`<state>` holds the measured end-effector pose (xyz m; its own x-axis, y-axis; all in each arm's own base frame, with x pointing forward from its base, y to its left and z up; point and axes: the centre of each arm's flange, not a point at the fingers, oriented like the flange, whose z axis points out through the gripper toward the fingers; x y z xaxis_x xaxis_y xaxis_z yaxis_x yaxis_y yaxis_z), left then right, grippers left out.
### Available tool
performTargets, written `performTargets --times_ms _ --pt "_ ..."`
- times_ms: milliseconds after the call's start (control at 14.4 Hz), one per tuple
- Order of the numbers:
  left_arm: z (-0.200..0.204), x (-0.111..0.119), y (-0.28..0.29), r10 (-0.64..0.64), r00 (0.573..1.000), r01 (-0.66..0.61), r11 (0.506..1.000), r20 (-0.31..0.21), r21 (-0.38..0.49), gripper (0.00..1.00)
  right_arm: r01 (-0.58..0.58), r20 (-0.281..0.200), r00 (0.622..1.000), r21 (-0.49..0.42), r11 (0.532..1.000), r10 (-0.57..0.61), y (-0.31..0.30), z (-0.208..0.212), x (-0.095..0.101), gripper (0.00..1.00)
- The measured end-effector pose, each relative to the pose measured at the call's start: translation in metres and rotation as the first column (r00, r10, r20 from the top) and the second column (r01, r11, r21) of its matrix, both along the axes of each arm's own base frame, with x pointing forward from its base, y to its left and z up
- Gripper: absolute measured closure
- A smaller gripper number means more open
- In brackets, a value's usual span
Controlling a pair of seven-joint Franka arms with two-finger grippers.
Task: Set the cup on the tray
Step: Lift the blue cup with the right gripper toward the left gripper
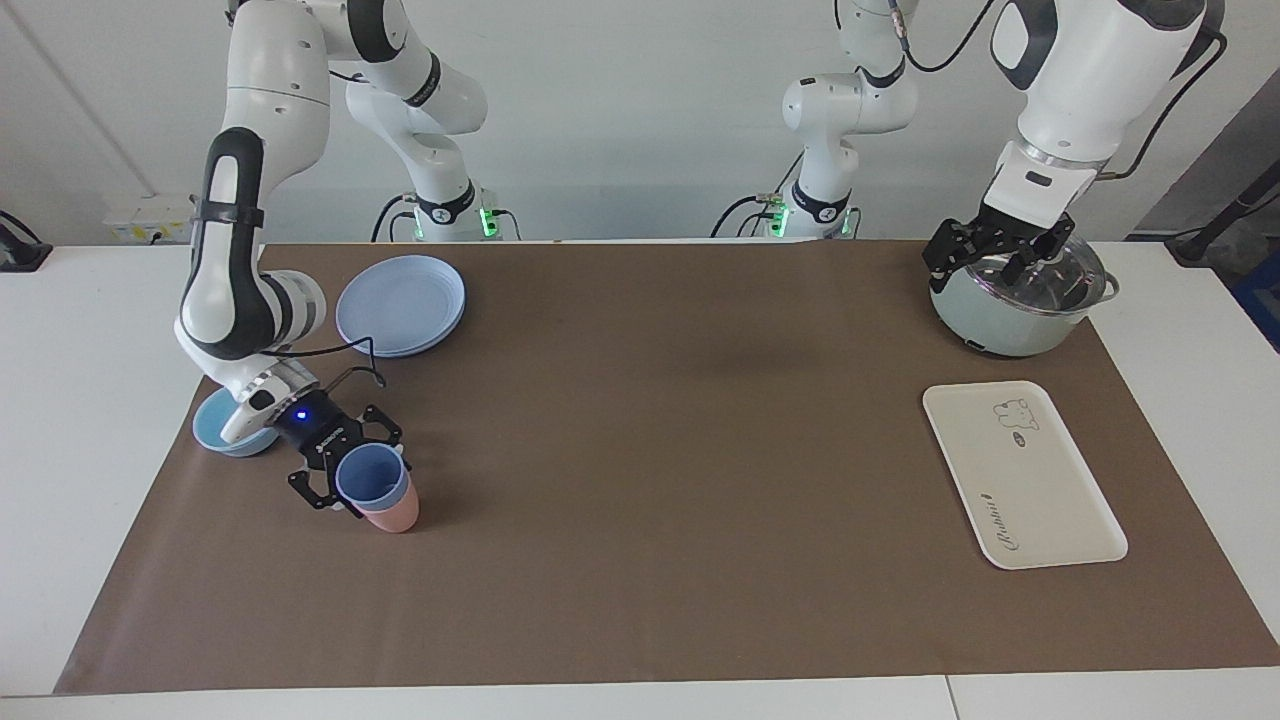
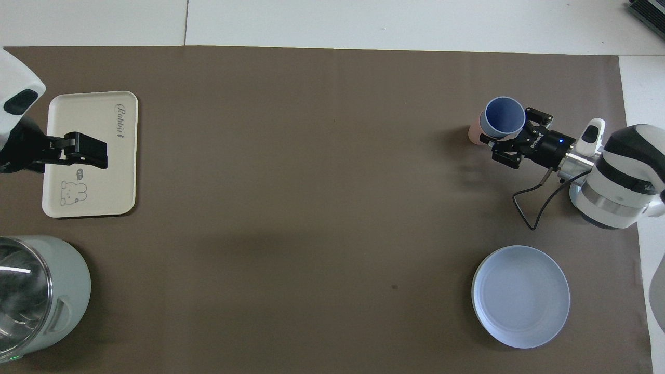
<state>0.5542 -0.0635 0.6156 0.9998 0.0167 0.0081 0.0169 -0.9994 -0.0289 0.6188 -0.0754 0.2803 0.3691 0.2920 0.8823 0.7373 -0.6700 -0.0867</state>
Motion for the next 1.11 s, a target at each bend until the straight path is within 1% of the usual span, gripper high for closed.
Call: performTargets --times_ms 70,139,348,418,488,627,766,836,906,975,1115 --pt "0.000 0.000 -0.002 -0.003 1.000 0.003 1.000 0.000 0.000 0.00 -0.003 0.004 1.000 -0.014 1.000 0.003 0.001 0.008 0.002 0.13" --pt "0.000 0.000 -0.004 -0.007 1.000 0.007 1.000 0.000 -0.001 0.00 -0.013 -0.010 1.000 -0.041 0.999 0.012 0.004 0.020 0.003 0.13" --pt "-0.001 0.000 -0.007 -0.012 1.000 0.012 1.000 0.002 -0.002 0.00 -0.082 -0.081 0.994 -0.178 0.981 0.069 0.025 0.081 0.007 0.13" --pt "0.000 0.001 -0.009 -0.014 1.000 0.014 1.000 0.012 -0.013 0.00 -0.106 -0.108 0.991 -0.224 0.969 0.083 0.034 0.104 0.006 0.13" --pt "0.000 0.000 -0.014 -0.016 1.000 0.016 0.999 0.011 -0.042 0.00 -0.119 -0.137 0.987 -0.261 0.958 0.085 0.042 0.125 0.003 0.13" --pt "-0.002 -0.002 -0.027 -0.015 1.000 0.014 0.988 -0.007 -0.151 0.00 -0.122 -0.196 0.979 -0.331 0.936 0.059 0.061 0.163 -0.003 0.13" --pt "-0.003 -0.003 -0.040 -0.011 1.000 0.004 0.961 -0.025 -0.276 0.00 -0.126 -0.255 0.967 -0.390 0.912 0.024 0.092 0.191 -0.009 0.13" --pt "-0.004 -0.002 -0.047 -0.007 0.999 -0.005 0.939 -0.034 -0.343 0.00 -0.138 -0.284 0.959 -0.412 0.901 0.018 0.112 0.201 -0.013 0.13" --pt "-0.005 -0.001 -0.053 0.002 0.999 -0.020 0.913 -0.046 -0.407 0.04 -0.158 -0.310 0.951 -0.428 0.890 0.020 0.132 0.210 -0.017 0.13" --pt "-0.010 0.003 -0.062 0.021 0.998 -0.046 0.884 -0.060 -0.466 0.04 -0.182 -0.332 0.943 -0.443 0.878 0.028 0.150 0.219 -0.020 0.13" --pt "-0.028 0.016 -0.098 0.081 0.991 -0.125 0.825 -0.104 -0.551 0.07 -0.214 -0.354 0.935 -0.485 0.848 0.033 0.184 0.234 -0.023 0.13"
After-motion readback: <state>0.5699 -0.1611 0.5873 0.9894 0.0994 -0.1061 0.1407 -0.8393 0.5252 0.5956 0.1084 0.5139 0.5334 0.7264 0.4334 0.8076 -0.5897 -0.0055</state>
